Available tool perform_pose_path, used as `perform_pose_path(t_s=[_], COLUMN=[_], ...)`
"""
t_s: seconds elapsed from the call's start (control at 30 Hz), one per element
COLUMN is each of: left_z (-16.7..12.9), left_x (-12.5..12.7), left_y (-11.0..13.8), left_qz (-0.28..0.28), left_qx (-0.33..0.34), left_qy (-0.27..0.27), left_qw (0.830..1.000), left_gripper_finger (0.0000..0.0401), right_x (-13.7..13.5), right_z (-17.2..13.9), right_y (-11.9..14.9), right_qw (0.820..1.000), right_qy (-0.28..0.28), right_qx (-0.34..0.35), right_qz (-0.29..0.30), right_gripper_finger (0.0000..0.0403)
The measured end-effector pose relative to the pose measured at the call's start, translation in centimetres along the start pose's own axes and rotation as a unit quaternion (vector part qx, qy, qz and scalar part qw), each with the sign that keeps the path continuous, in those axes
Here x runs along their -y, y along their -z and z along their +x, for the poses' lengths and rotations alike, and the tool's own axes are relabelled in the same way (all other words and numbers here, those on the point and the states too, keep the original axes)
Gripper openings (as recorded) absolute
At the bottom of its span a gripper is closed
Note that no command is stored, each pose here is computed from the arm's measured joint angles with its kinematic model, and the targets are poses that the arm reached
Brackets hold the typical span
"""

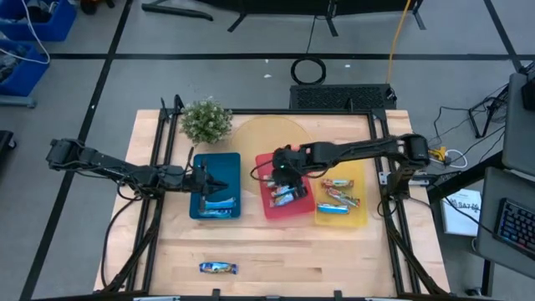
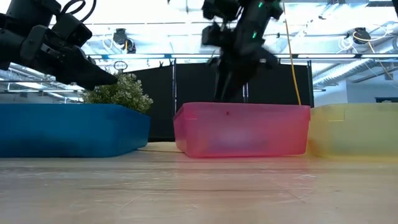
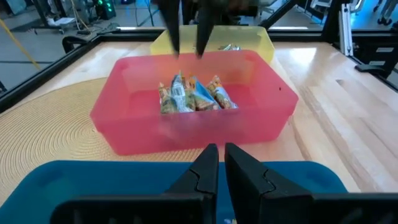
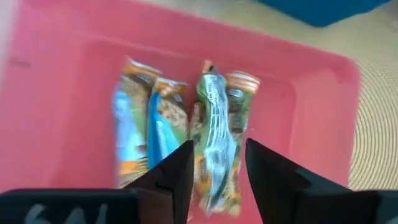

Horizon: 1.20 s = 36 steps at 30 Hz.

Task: Pick and place Granola Bars by type
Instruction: Put the blue granola bar into the blue bin

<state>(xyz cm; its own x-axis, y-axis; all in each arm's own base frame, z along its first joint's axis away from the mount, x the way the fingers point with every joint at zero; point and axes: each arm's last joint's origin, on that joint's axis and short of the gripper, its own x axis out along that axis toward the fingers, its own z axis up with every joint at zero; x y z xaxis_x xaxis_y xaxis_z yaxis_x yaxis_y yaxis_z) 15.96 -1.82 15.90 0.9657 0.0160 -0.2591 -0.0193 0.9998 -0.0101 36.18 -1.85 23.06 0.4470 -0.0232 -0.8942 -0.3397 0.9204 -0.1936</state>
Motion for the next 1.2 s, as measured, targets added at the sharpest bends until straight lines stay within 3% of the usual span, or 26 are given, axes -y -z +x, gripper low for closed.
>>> perform_pose_path(t_s=[0.17, 0.3, 0.37, 0.57, 0.8, 0.97, 1.2], left_z=[0.0, 0.0, 0.0, 0.0, 0.0, 0.0, 0.1], left_x=[0.0, 0.0, 0.0, 0.0, 0.0, 0.0, -0.1], left_y=[0.1, 0.1, 0.1, 0.1, 0.1, -0.1, -1.0], left_qz=[-0.001, -0.009, -0.016, -0.04, -0.026, -0.043, -0.033], left_qx=[-0.006, -0.007, -0.007, -0.004, -0.002, 0.007, 0.031], left_qy=[-0.003, -0.003, -0.003, -0.003, -0.006, -0.006, -0.035], left_qw=[1.0, 1.0, 1.0, 0.999, 1.0, 0.999, 0.998], left_gripper_finger=[0.0037, 0.0037, 0.0037, 0.0037, 0.0037, 0.0037, 0.0037], right_x=[-0.6, -2.3, -3.3, -5.8, -7.9, -9.0, -9.9], right_z=[-5.9, -9.6, -10.7, -13.1, -9.9, -6.4, -4.4], right_y=[0.4, 2.4, 4.1, 10.5, 15.5, 18.0, 20.0], right_qw=[0.994, 0.98, 0.969, 0.92, 0.858, 0.841, 0.83], right_qy=[-0.034, -0.027, -0.017, 0.011, 0.071, 0.087, 0.114], right_qx=[0.083, 0.179, 0.23, 0.371, 0.485, 0.51, 0.518], right_qz=[0.064, 0.085, 0.088, 0.126, 0.155, 0.159, 0.173], right_gripper_finger=[0.0097, 0.0033, 0.0009, 0.0009, 0.0001, 0.0001, 0.0001])
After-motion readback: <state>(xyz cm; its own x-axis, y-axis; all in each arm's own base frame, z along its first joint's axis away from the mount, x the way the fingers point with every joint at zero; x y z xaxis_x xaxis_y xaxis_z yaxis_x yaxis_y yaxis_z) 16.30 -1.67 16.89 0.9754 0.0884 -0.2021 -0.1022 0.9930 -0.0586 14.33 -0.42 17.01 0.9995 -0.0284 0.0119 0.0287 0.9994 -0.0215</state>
